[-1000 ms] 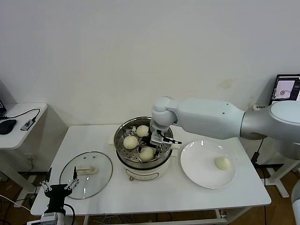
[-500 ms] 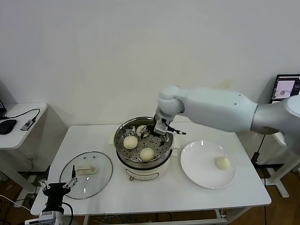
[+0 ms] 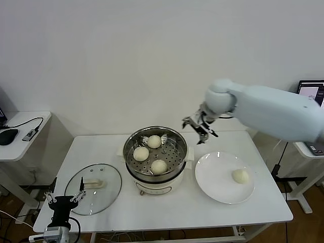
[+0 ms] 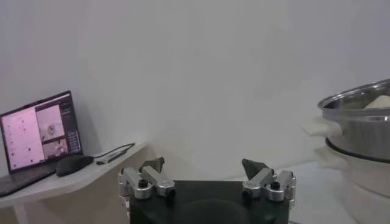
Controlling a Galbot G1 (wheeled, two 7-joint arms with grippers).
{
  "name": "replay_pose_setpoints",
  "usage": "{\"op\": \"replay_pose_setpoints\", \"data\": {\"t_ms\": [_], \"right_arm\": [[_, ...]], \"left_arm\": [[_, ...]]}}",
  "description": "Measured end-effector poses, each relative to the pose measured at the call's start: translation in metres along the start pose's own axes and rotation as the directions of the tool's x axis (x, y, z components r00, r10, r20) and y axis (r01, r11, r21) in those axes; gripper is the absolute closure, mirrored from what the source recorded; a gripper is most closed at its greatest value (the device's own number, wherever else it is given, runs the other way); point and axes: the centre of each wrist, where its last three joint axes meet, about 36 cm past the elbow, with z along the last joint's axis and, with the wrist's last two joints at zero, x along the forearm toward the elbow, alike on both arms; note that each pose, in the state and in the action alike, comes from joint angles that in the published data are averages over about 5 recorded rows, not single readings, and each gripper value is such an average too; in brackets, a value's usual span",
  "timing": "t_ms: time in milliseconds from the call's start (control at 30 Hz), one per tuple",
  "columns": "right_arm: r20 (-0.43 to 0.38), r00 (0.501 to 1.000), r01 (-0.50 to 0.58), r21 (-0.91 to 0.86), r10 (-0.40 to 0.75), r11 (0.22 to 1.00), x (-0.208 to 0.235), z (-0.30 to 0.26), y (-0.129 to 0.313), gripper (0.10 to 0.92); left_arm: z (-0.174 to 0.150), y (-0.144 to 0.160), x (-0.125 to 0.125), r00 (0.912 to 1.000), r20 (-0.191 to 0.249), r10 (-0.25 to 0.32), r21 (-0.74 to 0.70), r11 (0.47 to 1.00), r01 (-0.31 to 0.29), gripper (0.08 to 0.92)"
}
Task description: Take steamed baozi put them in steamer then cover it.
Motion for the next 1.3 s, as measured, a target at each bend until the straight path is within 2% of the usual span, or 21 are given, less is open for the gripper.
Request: {"op": "replay_pose_setpoints", "data": {"t_ms": [300, 733, 1000, 1300], "right_arm": [[-0.068, 0.995, 0.051, -0.238, -0.069, 0.97, -0.015, 0.073, 0.073, 0.2], [-0.054, 0.984, 0.134, -0.403, -0.17, 0.905, -0.073, 0.119, 0.154, 0.2], [-0.047, 0.979, 0.154, -0.455, -0.197, 0.877, -0.106, 0.133, 0.182, 0.2], [-0.045, 0.98, 0.148, -0.487, -0.194, 0.861, -0.135, 0.139, 0.186, 0.2]], "left_arm": [[0.001, 0.0, 0.0, 1.0, -0.003, 0.009, -0.008, 1.0, -0.009, 0.177], [0.005, -0.001, 0.006, 0.9998, -0.016, 0.015, -0.019, 1.0, -0.016, 0.177], [0.004, 0.001, 0.006, 0.9998, -0.014, 0.015, -0.024, 1.0, -0.015, 0.177], [0.006, 0.001, 0.006, 0.9998, -0.019, 0.012, -0.025, 1.0, -0.012, 0.177]]}}
